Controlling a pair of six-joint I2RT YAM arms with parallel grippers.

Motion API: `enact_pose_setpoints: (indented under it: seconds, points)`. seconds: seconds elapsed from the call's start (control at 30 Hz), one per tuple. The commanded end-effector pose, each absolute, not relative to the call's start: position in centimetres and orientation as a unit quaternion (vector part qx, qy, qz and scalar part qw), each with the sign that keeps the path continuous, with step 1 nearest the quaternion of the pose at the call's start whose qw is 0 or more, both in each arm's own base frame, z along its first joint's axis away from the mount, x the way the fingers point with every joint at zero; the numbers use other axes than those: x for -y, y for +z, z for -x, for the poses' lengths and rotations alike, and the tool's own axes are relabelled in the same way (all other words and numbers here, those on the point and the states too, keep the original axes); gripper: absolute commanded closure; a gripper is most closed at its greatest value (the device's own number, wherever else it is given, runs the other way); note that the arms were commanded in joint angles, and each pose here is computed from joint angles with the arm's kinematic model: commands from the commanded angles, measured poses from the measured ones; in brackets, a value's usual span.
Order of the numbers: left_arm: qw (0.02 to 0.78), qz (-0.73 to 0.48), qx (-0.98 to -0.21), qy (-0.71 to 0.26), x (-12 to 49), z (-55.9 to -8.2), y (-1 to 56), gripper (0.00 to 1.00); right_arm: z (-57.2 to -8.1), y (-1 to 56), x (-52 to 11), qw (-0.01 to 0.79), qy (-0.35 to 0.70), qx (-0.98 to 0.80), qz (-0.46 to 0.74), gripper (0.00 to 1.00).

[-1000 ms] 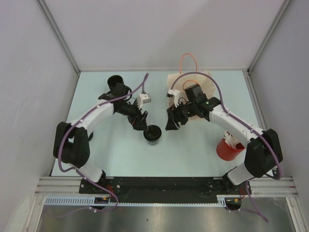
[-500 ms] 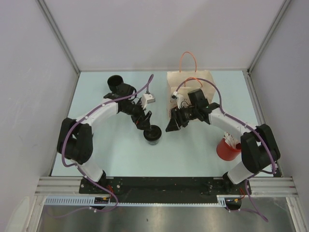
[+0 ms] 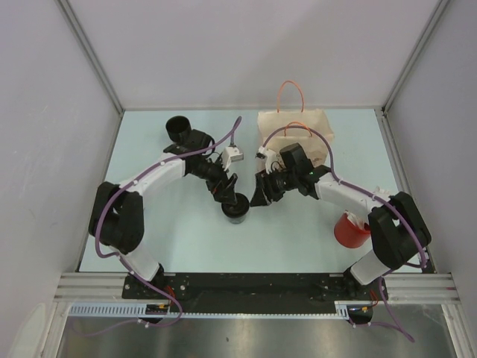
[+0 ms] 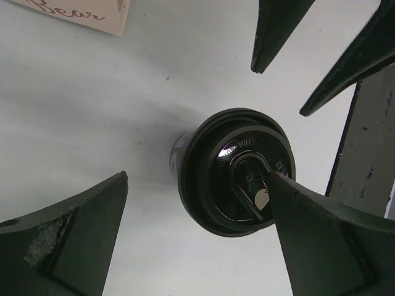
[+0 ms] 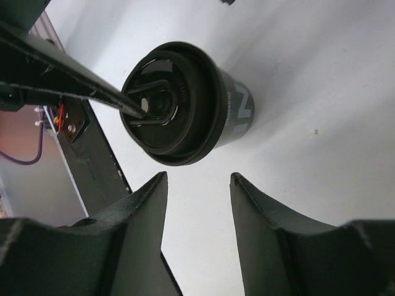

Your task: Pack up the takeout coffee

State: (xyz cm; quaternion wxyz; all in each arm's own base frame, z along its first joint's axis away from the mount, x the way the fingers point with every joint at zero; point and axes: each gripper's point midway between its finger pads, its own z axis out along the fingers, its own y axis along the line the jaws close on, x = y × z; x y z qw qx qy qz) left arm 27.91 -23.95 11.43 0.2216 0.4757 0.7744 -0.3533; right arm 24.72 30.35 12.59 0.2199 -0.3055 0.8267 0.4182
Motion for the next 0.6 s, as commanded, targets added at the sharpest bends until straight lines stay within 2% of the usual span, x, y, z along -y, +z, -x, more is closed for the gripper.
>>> enact_pose_setpoints:
  seconds: [0.0, 0.1, 0.57]
  points:
    - [0.223, -0.483, -0.769, -0.355, 24.2, -27.7, 11.1, 0.01, -26.6, 13.0, -30.6, 0.257, 0.405, -0.829, 0.288, 0.52]
    - [0.22, -0.483, -0.772, -0.351, 24.1, -27.7, 10.8, 0.01, -26.9, 12.9, -30.6, 0.261, 0.403, -0.83, 0.283, 0.55]
    - [0.207, -0.481, -0.78, -0.342, 23.8, -27.6, 9.3, 0.01, -26.6, 11.7, -31.9, 0.25, 0.398, -0.833, 0.291, 0.57]
